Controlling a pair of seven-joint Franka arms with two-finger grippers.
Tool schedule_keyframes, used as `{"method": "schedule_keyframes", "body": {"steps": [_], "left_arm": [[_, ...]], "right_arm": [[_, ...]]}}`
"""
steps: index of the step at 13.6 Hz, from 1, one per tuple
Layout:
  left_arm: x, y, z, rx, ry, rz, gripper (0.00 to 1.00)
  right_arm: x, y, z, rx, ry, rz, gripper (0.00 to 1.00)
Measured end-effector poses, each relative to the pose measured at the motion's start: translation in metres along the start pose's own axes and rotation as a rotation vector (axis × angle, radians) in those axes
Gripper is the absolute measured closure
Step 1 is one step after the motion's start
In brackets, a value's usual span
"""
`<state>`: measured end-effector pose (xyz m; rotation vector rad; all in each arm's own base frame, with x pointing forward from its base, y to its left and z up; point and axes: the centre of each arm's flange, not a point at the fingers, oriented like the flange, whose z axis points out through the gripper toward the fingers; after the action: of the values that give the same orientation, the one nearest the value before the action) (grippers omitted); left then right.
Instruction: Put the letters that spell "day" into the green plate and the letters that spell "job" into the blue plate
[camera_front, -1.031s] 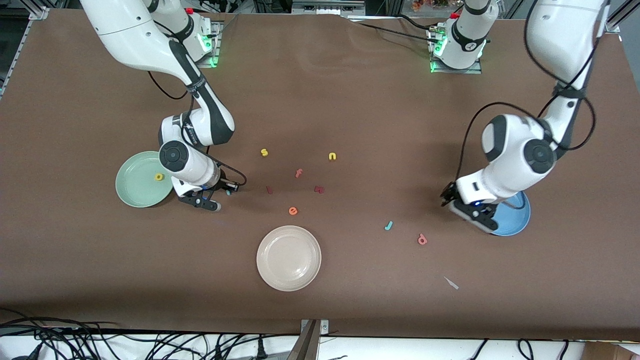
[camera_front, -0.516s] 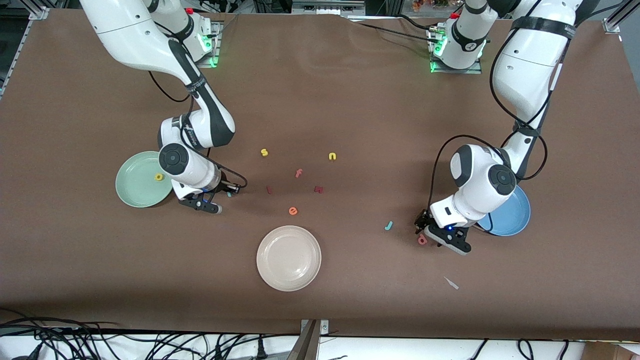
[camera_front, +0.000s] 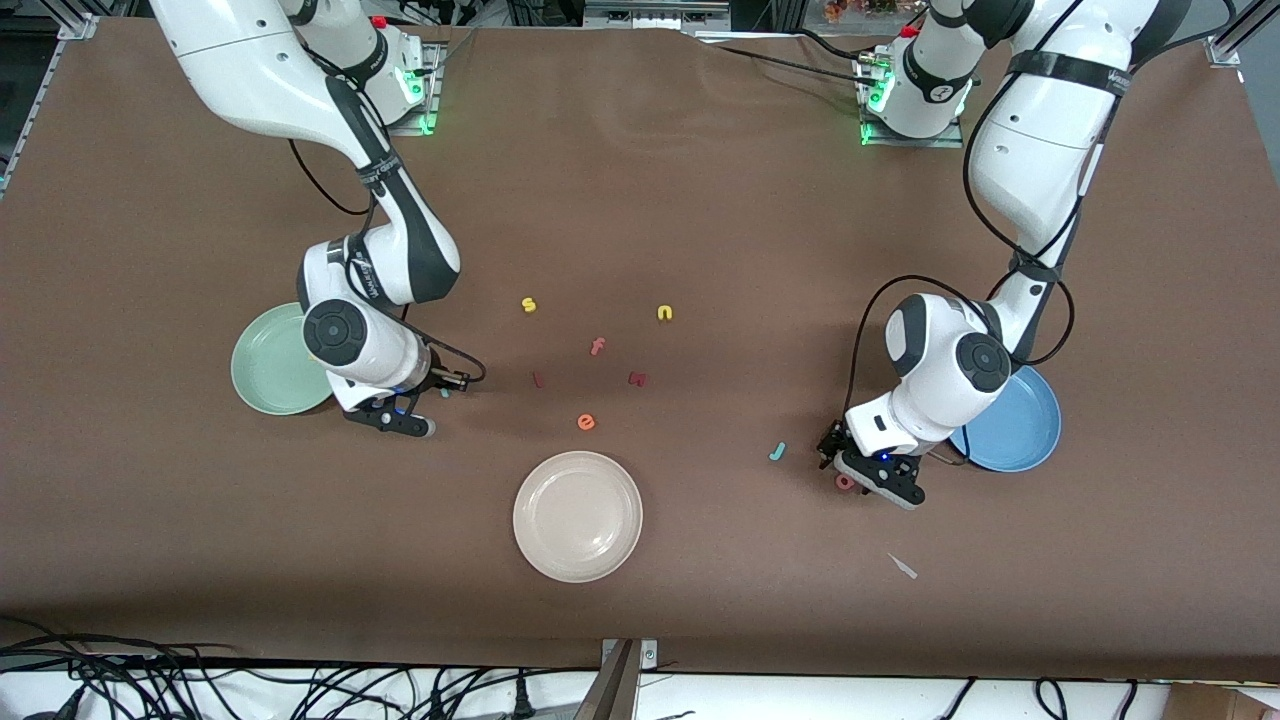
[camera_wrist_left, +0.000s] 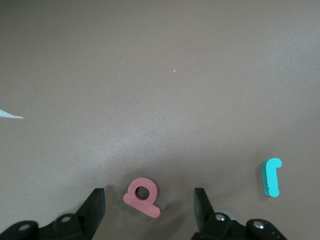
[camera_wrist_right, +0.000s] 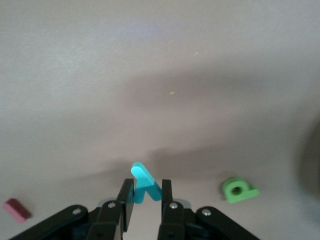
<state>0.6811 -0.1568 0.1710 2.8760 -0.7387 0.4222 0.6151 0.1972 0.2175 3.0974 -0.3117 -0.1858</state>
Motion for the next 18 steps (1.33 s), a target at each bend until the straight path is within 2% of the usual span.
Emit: {"method": "schedule_keyframes", "body": {"steps": [1,2,3,5,6,10,13,15,18], "left_arm": [[0.000,0.000,0.001,0.000,-0.001,0.000,0.21],[0.000,0.000,0.001,0.000,-0.001,0.000,0.27],[0.000,0.000,0.001,0.000,-0.001,0.000,0.41],[0.000,0.000,0.001,0.000,-0.001,0.000,0.61],[-0.001,0.000,0.001,0.000,-0.002,0.000,0.64],[-0.001,0.000,0.002,-0.001,-0.003,0.000,0.64],[0.000,0.000,0.001,0.001,0.000,0.000,0.69],[0.000,-0.001,0.001,0.001,0.001,-0.001,0.69],[0.002,-0.001,-0.005,-0.001,0.001,0.000,0.69]], "right_arm": [[0.005,0.008,-0.002,-0.011,-0.004,-0.021,0.74],[0.009,0.017,-0.005,-0.023,-0.013,-0.043,0.74],[0.013,0.026,-0.008,-0.034,-0.023,-0.064,0.74],[0.020,0.044,-0.015,-0.053,-0.037,-0.108,0.74],[0.023,0.053,-0.019,-0.060,-0.042,-0.128,0.74],[0.030,0.089,-0.027,-0.082,-0.060,-0.190,0.74],[0.027,0.133,-0.029,-0.097,-0.083,-0.248,0.74],[0.022,0.159,-0.029,-0.098,-0.090,-0.272,0.74],[0.006,0.188,-0.019,-0.087,-0.044,-0.323,0.74]]}}
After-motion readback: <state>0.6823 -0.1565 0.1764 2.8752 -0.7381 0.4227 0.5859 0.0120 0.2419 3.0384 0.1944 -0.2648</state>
